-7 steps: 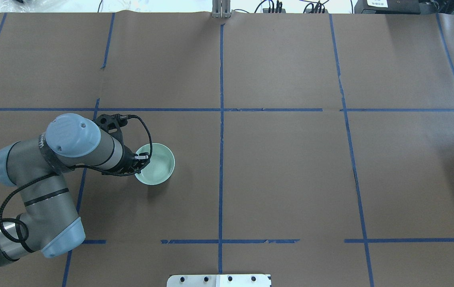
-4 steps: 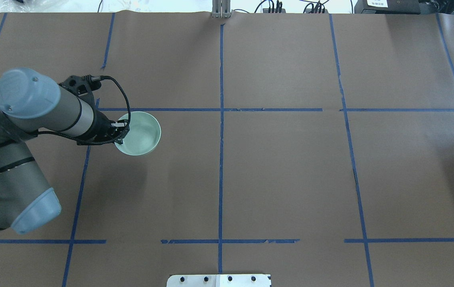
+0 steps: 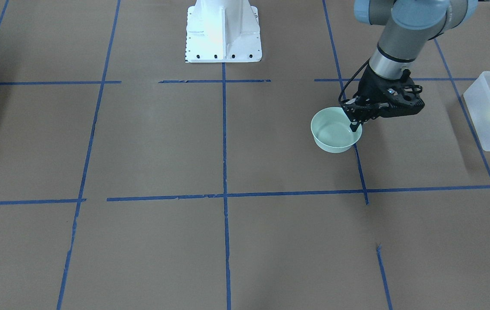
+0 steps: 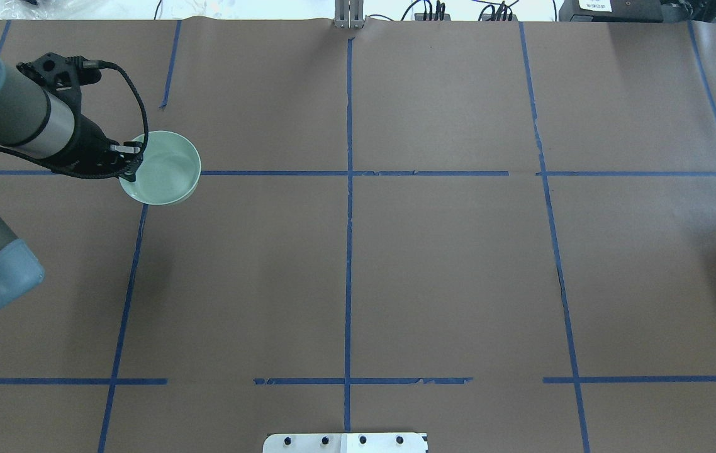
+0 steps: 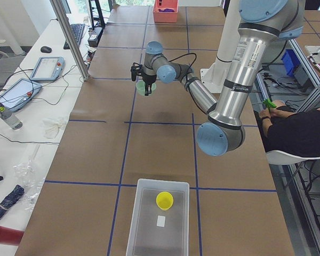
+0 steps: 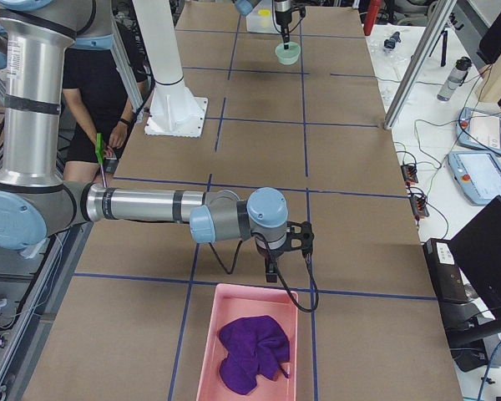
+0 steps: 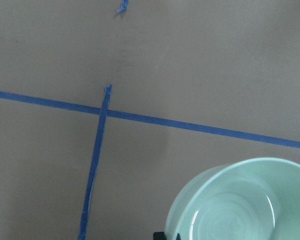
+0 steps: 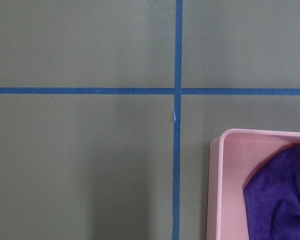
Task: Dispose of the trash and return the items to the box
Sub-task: 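Lift the bowl with the left gripper and carry it off the table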
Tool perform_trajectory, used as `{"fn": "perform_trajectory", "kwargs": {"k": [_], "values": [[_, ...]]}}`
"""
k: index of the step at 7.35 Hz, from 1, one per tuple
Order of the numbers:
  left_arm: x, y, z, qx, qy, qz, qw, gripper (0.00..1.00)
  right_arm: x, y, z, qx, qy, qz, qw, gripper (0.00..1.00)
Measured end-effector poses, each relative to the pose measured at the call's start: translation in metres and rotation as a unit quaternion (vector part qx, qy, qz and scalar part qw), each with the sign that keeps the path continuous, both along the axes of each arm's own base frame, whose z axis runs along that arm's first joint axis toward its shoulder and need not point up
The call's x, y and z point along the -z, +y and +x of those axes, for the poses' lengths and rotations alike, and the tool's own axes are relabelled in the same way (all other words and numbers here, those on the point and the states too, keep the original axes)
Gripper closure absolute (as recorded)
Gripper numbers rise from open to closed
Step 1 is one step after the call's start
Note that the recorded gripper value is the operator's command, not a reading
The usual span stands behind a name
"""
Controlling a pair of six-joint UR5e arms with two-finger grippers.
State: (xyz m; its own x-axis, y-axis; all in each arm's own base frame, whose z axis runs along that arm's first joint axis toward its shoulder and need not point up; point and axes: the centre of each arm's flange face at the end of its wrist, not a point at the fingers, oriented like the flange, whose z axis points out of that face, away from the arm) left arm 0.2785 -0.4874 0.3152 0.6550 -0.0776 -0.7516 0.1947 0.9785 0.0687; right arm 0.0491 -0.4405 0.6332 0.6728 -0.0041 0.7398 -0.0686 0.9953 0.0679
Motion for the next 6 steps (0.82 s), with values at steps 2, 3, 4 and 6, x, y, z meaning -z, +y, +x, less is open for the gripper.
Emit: {"fn": "perform_trajectory", "kwargs": {"k": [2,3,4,6], "values": [[-0.030,-0.020,-0.048,-0.018,-0.020,0.024,0.9993,1.00,0.012,-0.014,0.012,-0.009,-0.008,-0.022,0.9997,0.00],[-0.046,-0.030,-0.071,-0.025,-0.032,0.034,0.9986,1.00,0.018,-0.021,0.017,-0.012,-0.010,-0.029,0.9995,0.00],[-0.065,-0.040,-0.096,-0.033,-0.045,0.044,0.9975,1.00,0.021,-0.025,0.019,-0.012,-0.011,-0.030,0.9994,0.00],[-0.113,-0.056,-0.156,-0.057,-0.071,0.060,0.9940,1.00,0.027,-0.029,0.024,-0.015,-0.013,-0.025,0.9995,0.00]]}}
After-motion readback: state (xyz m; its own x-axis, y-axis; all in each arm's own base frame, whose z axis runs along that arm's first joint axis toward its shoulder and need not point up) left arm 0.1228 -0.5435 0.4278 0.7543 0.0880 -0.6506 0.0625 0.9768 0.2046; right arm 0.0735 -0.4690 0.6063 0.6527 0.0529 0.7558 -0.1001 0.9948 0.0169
